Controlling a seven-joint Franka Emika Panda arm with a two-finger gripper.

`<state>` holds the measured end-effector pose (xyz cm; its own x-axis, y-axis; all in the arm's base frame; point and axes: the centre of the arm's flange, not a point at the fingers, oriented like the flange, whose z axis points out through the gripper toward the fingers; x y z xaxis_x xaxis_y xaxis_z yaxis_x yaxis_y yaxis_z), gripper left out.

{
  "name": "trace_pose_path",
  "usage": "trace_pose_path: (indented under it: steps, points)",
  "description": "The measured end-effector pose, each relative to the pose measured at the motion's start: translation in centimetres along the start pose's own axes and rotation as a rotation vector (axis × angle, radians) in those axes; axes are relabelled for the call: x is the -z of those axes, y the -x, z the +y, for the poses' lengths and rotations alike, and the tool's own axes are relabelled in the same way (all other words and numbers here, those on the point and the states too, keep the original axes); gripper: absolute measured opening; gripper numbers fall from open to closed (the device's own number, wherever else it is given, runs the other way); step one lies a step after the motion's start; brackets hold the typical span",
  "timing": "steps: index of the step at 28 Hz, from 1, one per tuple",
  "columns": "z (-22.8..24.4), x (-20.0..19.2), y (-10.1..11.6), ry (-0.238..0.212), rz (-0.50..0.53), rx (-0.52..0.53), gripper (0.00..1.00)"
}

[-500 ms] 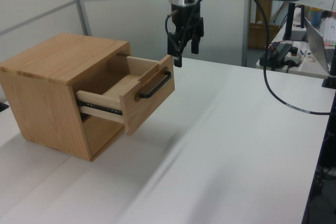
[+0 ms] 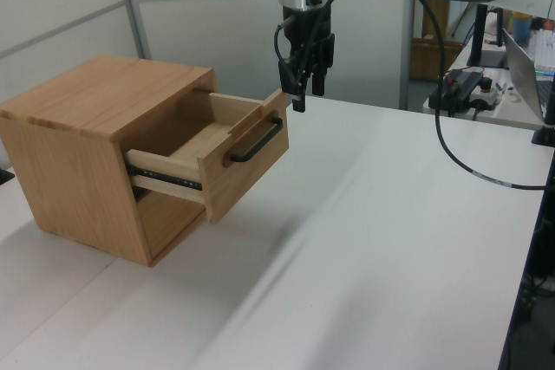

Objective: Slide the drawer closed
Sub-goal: 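Move the gripper down to the front of the open drawer's black handle, then push the open wooden drawer into the cabinet with the gripper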

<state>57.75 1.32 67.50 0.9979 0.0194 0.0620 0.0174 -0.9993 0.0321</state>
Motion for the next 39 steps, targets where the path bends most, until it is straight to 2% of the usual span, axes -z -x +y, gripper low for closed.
trace_pose_path:
  steps: [6,7,9,10,15,17,24,30,39]
  points:
    - [0.0,-0.1,0.0,0.000,-0.002,0.002,0.44]
    - [0.0,-0.2,0.0,0.000,-0.003,0.002,0.37]
    - [0.0,-0.3,0.0,0.000,-0.006,0.002,0.33]
    - [0.0,-0.3,0.0,0.000,-0.007,0.002,0.26]
    - [0.0,-0.9,-0.3,0.000,-0.016,0.003,0.05]
    - [0.0,-1.1,-0.4,0.000,-0.020,0.005,0.01]
    - [-0.1,-3.4,-1.4,-0.002,-0.060,0.036,0.01]
    - [-0.2,-7.6,-3.0,-0.005,-0.122,0.050,0.01]
    - [-0.3,-11.9,-7.4,-0.007,0.008,0.052,0.01]
